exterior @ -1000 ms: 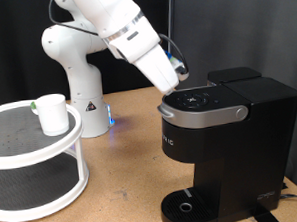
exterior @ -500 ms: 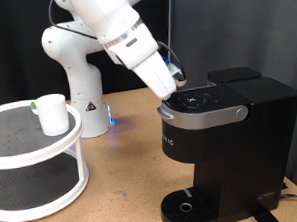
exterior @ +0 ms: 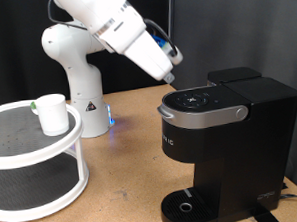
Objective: Make a cup of coffee with the keurig machine
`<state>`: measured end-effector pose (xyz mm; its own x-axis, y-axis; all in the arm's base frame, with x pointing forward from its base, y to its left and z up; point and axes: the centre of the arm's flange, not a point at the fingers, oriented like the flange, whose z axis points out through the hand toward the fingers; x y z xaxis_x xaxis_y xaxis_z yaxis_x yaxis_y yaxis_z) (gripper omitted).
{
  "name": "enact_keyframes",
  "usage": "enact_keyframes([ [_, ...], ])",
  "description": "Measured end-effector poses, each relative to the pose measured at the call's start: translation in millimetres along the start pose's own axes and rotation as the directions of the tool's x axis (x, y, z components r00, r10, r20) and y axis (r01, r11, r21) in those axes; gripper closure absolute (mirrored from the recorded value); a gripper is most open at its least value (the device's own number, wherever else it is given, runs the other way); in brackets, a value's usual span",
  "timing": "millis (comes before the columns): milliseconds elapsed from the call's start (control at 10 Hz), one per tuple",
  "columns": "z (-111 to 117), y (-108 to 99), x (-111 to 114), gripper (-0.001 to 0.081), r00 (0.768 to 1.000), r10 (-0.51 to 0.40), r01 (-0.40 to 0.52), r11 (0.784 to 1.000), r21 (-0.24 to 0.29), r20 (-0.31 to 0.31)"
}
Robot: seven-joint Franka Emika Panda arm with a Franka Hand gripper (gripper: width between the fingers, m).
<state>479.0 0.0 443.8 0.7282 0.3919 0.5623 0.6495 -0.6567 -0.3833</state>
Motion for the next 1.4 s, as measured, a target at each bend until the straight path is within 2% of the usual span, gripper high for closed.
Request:
enact_keyframes([
  [100, -14.0, -2.0, 3.9, 0.0806, 1.0, -0.002, 0.002, 1.0, 0.013, -0.027],
  [300, -36.2, -6.9, 7.4, 0.0806, 1.0, -0.013, 0.015, 0.996, 0.083, -0.022],
  [500, -33.2, -5.1, 3.7, 0.0806, 1.0, -0.001, 0.003, 0.997, 0.072, -0.027],
  [700, -40.8, 0.5, -12.3, 0.0806, 0.997, 0.033, -0.03, 0.999, 0.039, -0.073],
  [900, -57.4, 2.0, -34.7, 0.0806, 0.991, 0.08, -0.077, 0.996, 0.039, -0.107],
  [1200, -90.1, 5.8, -65.2, 0.0806, 0.975, 0.2, -0.196, 0.979, 0.05, -0.1],
  [1400, -113.5, 8.2, -83.7, 0.0806, 0.969, 0.225, -0.221, 0.974, 0.047, -0.103],
])
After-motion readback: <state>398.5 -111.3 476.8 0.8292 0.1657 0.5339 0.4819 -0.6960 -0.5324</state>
